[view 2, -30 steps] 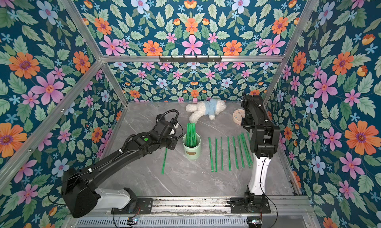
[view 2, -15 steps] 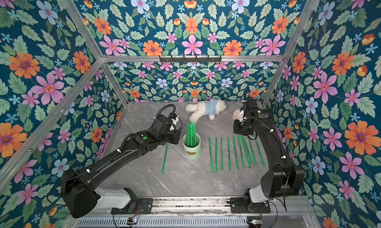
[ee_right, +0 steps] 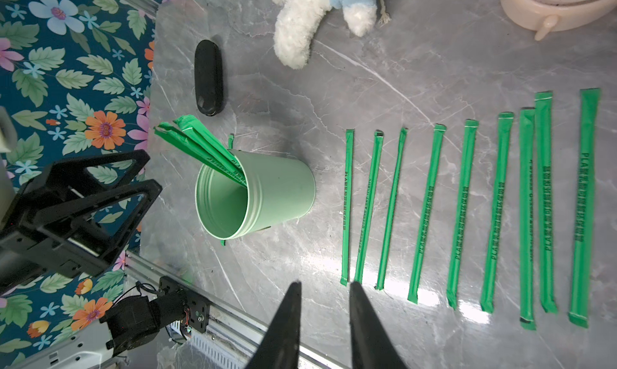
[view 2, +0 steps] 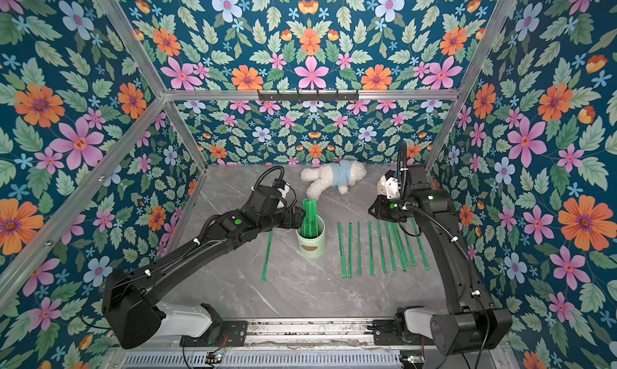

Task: Take the straws out of the storage container
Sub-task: Pick up the straw from the container.

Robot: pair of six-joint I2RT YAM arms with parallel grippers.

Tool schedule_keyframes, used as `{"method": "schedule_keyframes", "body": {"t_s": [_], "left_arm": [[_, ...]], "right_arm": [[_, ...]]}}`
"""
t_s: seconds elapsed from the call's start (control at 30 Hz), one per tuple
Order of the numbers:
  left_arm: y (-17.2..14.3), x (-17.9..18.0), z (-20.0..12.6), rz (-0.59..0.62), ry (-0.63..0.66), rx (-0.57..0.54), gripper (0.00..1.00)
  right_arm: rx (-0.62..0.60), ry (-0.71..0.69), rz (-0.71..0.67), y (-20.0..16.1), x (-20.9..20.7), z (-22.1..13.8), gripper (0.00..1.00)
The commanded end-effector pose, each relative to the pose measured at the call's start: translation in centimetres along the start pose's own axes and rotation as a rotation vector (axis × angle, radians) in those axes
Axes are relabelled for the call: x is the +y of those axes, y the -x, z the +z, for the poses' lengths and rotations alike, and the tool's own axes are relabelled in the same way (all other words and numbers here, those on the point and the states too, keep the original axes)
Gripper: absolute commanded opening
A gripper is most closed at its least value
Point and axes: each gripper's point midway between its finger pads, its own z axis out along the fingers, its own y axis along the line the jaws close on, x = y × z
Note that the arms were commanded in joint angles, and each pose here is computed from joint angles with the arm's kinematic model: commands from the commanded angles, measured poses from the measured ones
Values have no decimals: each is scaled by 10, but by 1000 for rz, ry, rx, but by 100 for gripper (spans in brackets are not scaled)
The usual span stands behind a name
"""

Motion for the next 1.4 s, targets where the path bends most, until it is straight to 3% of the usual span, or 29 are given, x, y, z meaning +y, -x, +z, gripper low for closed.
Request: {"method": "schedule_keyframes", "body": {"t_s": [0.0, 0.3, 0.63, 1.37], "left_arm": [[4, 5, 4, 24, 39, -11, 91], [6, 5, 21, 43, 55, -7, 83], [9, 0, 35, 67, 52, 4, 52], [7, -12, 43, 67, -9, 19, 43]], "right_arm": [[-18, 51, -36, 1, 13, -2, 27], [7, 133, -144, -9, 47, -4, 30], [10, 136, -155, -12, 49, -4, 31], [24, 121, -159, -12, 47, 1, 31]]}}
